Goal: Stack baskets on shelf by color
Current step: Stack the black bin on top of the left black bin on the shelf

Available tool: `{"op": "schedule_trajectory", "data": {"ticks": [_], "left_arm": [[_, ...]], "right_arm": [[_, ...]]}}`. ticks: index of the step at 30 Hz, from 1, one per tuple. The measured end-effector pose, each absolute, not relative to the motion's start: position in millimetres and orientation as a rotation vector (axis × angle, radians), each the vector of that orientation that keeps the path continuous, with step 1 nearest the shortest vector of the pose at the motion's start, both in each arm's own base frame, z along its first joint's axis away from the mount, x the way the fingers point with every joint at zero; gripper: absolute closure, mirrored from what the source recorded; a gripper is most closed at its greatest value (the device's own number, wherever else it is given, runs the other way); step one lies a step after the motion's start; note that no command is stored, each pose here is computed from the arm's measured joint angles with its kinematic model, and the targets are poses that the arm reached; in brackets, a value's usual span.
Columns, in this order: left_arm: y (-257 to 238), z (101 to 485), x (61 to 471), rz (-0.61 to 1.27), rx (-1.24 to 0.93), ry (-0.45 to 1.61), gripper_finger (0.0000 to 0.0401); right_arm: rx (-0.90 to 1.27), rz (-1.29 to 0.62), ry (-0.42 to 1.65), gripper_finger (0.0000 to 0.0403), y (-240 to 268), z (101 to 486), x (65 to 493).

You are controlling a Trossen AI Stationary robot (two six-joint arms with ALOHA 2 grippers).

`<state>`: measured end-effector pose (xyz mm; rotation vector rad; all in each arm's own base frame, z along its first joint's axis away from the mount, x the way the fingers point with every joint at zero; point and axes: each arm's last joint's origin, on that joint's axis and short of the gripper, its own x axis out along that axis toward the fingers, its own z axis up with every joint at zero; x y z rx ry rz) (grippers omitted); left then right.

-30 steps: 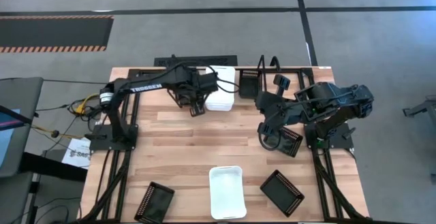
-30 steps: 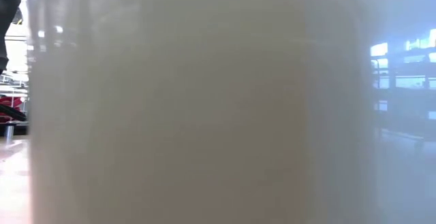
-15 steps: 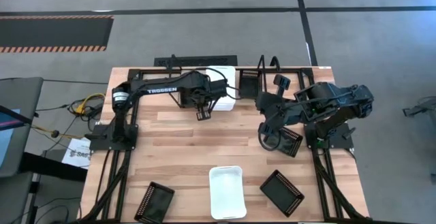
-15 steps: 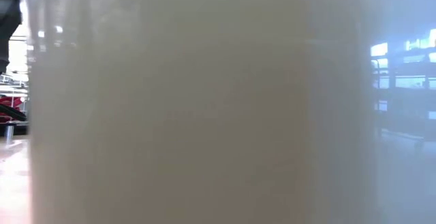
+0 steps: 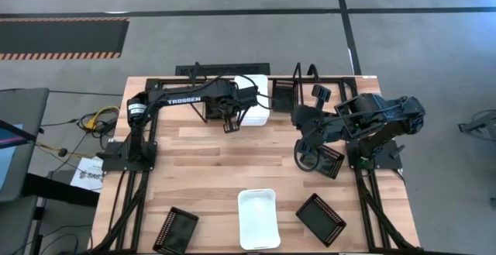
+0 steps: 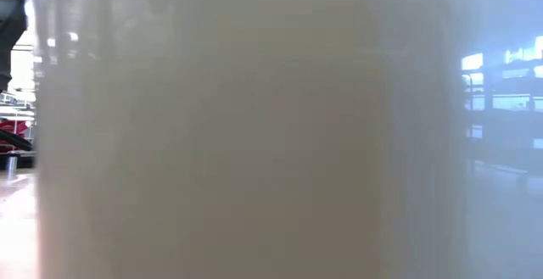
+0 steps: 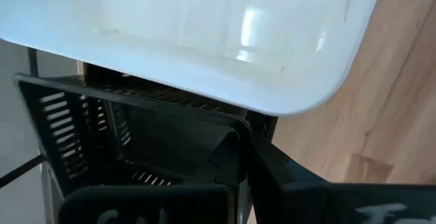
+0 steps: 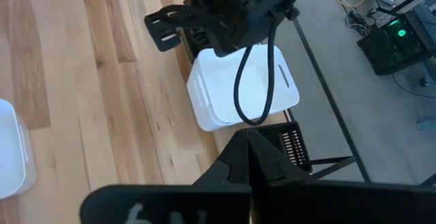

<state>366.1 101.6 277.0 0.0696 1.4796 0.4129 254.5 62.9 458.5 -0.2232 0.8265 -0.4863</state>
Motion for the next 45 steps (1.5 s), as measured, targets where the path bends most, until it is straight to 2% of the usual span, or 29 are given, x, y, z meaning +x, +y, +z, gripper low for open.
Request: {"op": "schedule_trajectory", "data": {"ticks": [32,38,45], "left_arm": [[99.6,276.5,362.8,0.342,0.070,1.522,0.0400],[100.0,276.7,362.7,0.349,0.088,1.524,0.0380],[101.0,277.0,362.3,0.360,0.126,1.531,0.0338]], "right_arm": [[-0.221,-0.487,0.824,0.0401,62.9,458.6,254.7],[-0.221,-0.487,0.824,0.0401,62.9,458.6,254.7],[-0.221,-0.487,0.824,0.0401,62.9,458.6,254.7]]}}
